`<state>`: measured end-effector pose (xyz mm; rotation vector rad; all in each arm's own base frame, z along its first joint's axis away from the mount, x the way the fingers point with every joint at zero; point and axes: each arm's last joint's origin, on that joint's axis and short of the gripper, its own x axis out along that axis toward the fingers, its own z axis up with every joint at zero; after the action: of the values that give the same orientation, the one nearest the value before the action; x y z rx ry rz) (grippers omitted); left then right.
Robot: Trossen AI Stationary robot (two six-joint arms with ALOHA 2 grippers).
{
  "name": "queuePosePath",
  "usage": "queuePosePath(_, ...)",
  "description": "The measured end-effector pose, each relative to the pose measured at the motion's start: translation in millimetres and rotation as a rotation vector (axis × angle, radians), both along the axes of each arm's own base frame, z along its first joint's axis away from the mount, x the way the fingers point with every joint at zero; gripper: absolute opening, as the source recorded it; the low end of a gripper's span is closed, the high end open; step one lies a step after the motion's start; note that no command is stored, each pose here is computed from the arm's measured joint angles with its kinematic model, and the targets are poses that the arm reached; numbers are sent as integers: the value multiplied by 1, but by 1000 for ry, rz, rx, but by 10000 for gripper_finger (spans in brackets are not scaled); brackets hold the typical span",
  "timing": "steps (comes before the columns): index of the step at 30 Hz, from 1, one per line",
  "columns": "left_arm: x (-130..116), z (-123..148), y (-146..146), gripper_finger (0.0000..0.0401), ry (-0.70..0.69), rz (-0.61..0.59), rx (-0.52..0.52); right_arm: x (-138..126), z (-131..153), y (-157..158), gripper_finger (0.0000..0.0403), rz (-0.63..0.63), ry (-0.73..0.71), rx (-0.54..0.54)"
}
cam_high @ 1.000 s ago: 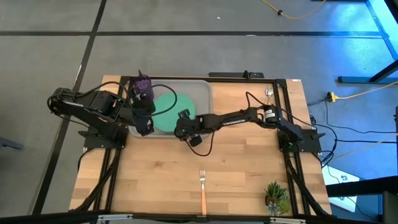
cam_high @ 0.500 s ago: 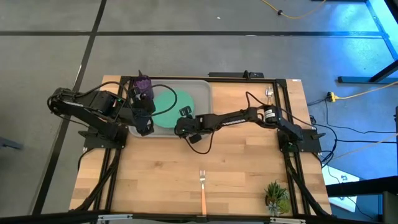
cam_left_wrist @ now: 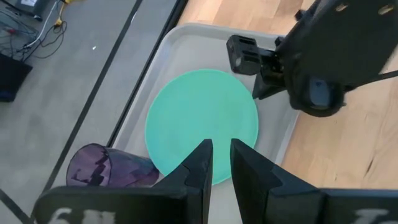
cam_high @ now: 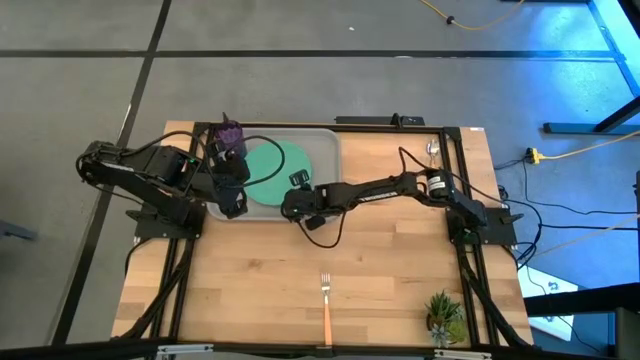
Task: Pick and place plate/cup/fork/spoon on tray
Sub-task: Put the orange fork on the right side of the green plate
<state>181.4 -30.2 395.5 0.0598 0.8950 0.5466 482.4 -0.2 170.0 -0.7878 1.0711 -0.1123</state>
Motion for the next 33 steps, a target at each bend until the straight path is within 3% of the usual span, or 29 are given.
queuePosePath(7,0,0,0,50,-3,4,-7,-19,60,3,51,-182,-84,261)
queuePosePath(11,0,0,0,50,-2,3,-9,-42,90,1,51,-302,-79,327)
queuePosePath(15,0,0,0,50,-2,1,-14,-70,116,1,51,-483,-83,417)
queuePosePath(18,0,0,0,50,-10,14,-23,-89,135,3,51,-643,-106,561)
queuePosePath(21,0,0,0,50,-15,21,-28,-107,148,3,51,-851,-135,654)
queuePosePath(27,0,0,0,50,-25,37,-40,-138,159,-2,51,-1193,-118,661)
queuePosePath(30,0,0,0,50,-31,45,-46,-145,158,-1,51,-1304,-80,668)
queuePosePath(33,0,0,0,50,-40,60,-57,-146,155,2,51,-1330,-20,743)
